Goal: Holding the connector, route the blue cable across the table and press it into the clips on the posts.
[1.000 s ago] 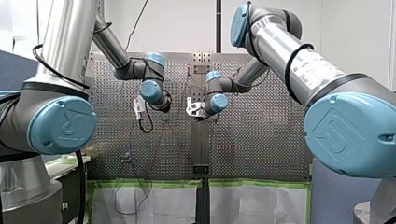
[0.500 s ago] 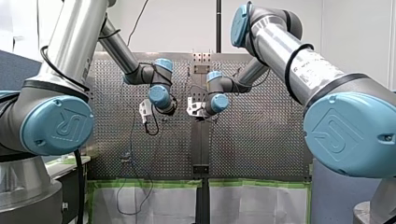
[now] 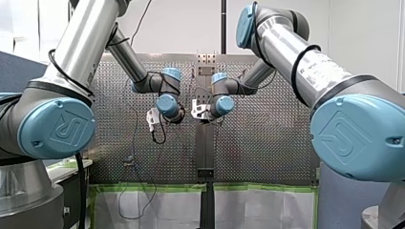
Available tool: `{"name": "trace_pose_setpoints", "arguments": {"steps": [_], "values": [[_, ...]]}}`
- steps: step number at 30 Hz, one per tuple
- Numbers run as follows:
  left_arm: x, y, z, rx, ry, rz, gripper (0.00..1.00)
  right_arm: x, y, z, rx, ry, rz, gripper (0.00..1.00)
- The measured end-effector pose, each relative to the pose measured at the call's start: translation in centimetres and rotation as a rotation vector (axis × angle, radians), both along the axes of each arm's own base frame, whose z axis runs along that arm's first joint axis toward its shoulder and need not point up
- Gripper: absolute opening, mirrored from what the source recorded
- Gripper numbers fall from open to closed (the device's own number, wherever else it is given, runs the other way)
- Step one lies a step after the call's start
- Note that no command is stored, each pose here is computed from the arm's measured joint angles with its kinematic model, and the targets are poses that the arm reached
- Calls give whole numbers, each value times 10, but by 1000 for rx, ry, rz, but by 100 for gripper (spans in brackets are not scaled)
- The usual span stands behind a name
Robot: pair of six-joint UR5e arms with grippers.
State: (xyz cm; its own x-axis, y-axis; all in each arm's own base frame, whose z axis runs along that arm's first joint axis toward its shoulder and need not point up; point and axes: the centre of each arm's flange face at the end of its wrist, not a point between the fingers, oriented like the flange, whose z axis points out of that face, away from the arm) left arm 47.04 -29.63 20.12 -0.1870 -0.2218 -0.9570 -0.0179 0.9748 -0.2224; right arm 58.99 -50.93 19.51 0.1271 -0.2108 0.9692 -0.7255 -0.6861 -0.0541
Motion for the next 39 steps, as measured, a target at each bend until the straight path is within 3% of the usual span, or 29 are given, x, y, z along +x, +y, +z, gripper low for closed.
{"name": "trace_pose_setpoints", "arguments": {"steps": [9, 17, 27, 32, 39], "values": [[10, -11, -4, 7, 9, 2, 100, 0, -1, 0, 0, -2, -2, 0], [33, -14, -14, 8, 7, 54, 100, -1, -2, 0, 2, -5, -4, 0], [61, -28, -21, -10, -18, 67, 100, -2, -3, 0, 3, -8, -5, 0], [76, -27, -29, -12, -31, 101, 100, -2, -3, 0, 4, -9, 1, 0], [81, -25, -36, -2, -18, 123, 100, -1, -3, 0, 5, -11, 6, 0]]}}
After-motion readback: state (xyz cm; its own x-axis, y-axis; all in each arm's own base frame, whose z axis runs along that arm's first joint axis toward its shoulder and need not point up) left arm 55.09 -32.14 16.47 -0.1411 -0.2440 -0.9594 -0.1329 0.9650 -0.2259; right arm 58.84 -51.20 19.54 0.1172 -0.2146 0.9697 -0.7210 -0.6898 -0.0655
